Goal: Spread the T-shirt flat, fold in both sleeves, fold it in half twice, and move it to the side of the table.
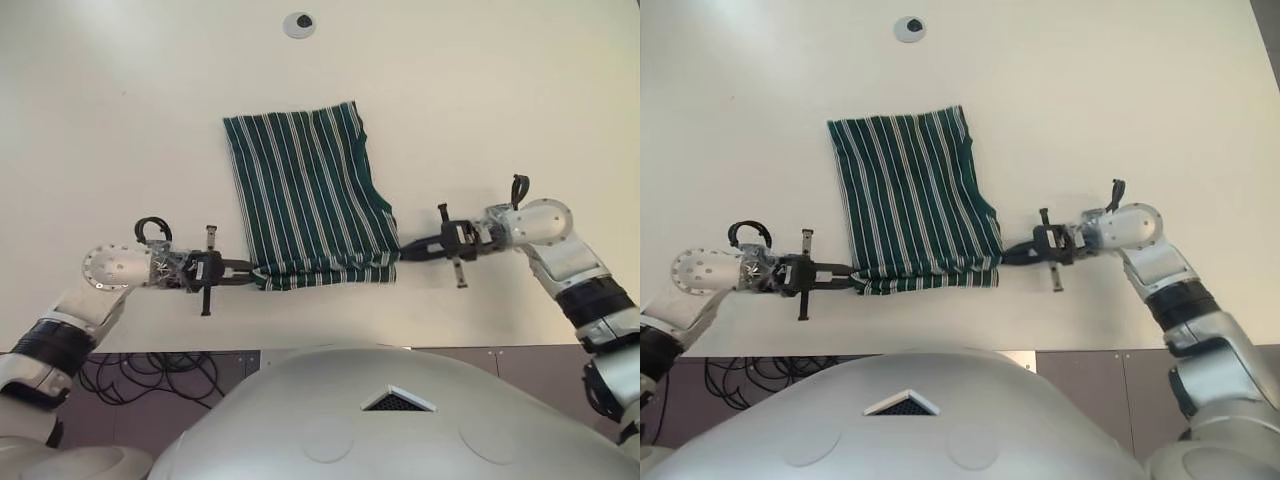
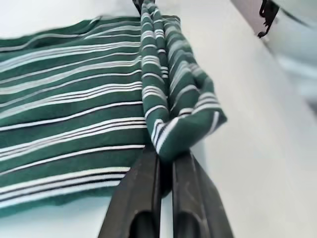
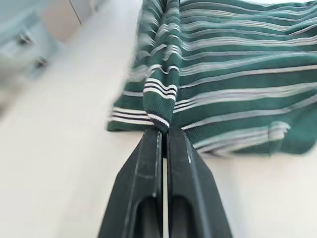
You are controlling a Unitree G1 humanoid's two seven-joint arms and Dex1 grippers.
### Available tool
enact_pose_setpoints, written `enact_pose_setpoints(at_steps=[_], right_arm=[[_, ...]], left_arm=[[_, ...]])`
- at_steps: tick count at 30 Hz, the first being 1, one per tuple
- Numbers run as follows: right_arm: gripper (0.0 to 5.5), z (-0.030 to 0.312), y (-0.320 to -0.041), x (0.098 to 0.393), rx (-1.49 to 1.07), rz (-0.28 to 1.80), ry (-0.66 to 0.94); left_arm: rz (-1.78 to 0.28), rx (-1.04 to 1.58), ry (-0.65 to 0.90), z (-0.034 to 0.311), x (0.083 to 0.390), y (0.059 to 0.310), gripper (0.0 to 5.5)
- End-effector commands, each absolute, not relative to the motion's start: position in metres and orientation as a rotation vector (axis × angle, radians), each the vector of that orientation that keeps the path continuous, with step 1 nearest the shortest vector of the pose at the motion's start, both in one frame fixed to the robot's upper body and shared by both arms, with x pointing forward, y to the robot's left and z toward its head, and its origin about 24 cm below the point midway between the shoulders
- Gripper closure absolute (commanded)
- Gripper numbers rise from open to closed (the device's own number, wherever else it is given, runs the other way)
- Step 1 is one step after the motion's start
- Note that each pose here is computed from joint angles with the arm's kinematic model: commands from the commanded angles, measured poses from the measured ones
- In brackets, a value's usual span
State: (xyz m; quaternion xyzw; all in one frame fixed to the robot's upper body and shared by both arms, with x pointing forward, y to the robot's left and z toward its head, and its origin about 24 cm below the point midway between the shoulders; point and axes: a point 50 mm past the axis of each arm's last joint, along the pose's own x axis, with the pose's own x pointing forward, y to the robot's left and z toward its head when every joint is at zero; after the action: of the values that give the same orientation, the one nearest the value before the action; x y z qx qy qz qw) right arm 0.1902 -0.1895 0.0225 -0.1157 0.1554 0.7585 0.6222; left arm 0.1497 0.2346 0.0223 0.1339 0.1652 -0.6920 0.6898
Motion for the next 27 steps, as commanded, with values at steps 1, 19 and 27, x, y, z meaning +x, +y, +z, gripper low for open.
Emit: enact_pose_setpoints(at_steps=[1,19,27], right_arm=[[5.5,0.043,-0.193,0.177,-0.153,1.812,0.408],[5.5,0.093,-0.182,0.177,0.06,1.732,0.306],[5.5,0.078,-0.175,0.211,0.036,1.481,0.243]], left_arm=[[-1.592,0.188,0.435,0.035,0.137,0.24,5.47],[-1.521,-0.121,0.412,0.064,0.136,0.244,5.48],[-1.295,-0.113,0.348,0.05,0.172,0.245,5.48]])
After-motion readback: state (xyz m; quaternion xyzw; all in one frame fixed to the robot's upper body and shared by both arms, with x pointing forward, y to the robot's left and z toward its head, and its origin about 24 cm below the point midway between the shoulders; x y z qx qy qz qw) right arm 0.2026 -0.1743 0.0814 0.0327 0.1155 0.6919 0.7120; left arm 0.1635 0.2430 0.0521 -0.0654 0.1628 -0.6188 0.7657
